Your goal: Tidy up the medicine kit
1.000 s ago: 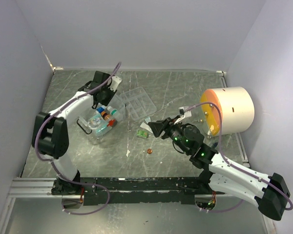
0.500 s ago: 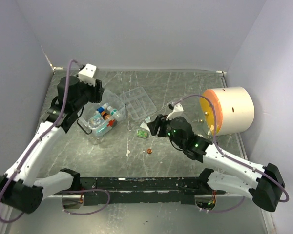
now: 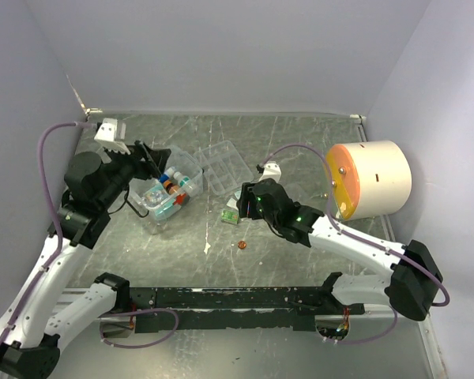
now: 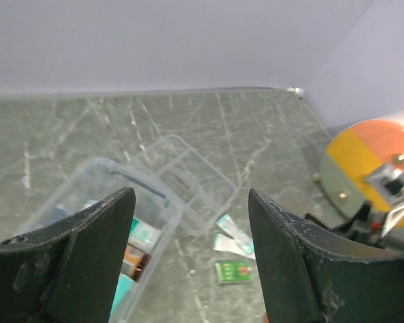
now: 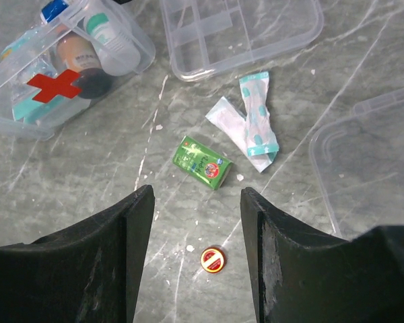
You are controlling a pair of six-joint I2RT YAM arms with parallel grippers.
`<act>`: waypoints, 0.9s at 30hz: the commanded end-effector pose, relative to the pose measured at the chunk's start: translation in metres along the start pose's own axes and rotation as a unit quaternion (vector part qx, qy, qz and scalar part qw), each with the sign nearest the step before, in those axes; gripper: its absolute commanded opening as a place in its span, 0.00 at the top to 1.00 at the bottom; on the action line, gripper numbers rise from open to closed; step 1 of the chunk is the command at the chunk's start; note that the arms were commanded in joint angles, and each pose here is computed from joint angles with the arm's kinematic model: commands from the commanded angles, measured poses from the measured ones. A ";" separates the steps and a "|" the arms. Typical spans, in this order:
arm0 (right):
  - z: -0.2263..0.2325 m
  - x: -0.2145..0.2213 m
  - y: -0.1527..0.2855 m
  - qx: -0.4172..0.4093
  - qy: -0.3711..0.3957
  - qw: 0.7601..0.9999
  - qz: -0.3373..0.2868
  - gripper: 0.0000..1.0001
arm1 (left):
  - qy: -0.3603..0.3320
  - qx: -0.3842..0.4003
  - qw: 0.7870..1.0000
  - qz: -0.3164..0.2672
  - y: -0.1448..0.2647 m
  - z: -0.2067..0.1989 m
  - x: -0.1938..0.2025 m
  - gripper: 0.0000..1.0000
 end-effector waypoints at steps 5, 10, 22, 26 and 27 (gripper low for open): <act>0.009 -0.004 0.002 -0.024 -0.038 0.999 0.000 0.46 | 0.145 -0.033 0.989 0.029 0.004 -0.011 -0.033 0.20; 0.010 -0.007 0.002 -0.023 -0.031 0.999 -0.004 0.46 | 0.156 -0.043 0.987 0.011 0.015 -0.011 -0.041 0.13; 0.007 -0.006 -0.002 -0.016 -0.029 0.999 -0.015 0.46 | 0.132 -0.055 0.990 -0.008 0.025 -0.006 -0.044 0.08; 0.007 -0.009 -0.005 -0.012 -0.024 0.999 -0.026 0.46 | 0.127 -0.044 0.991 0.000 0.022 -0.008 -0.042 0.07; 0.006 -0.008 -0.006 -0.009 -0.022 0.999 -0.026 0.46 | 0.128 -0.048 0.991 0.008 0.020 -0.007 -0.041 0.07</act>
Point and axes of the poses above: each gripper's point midway between its finger pads, its own y axis back along the fingers, its own z axis along the line the jaws close on, x = y × z, the point moved 6 cm from there along y, back along the fingers, and after that the axes turned 7 degrees about -y, right-handed, at the moved point
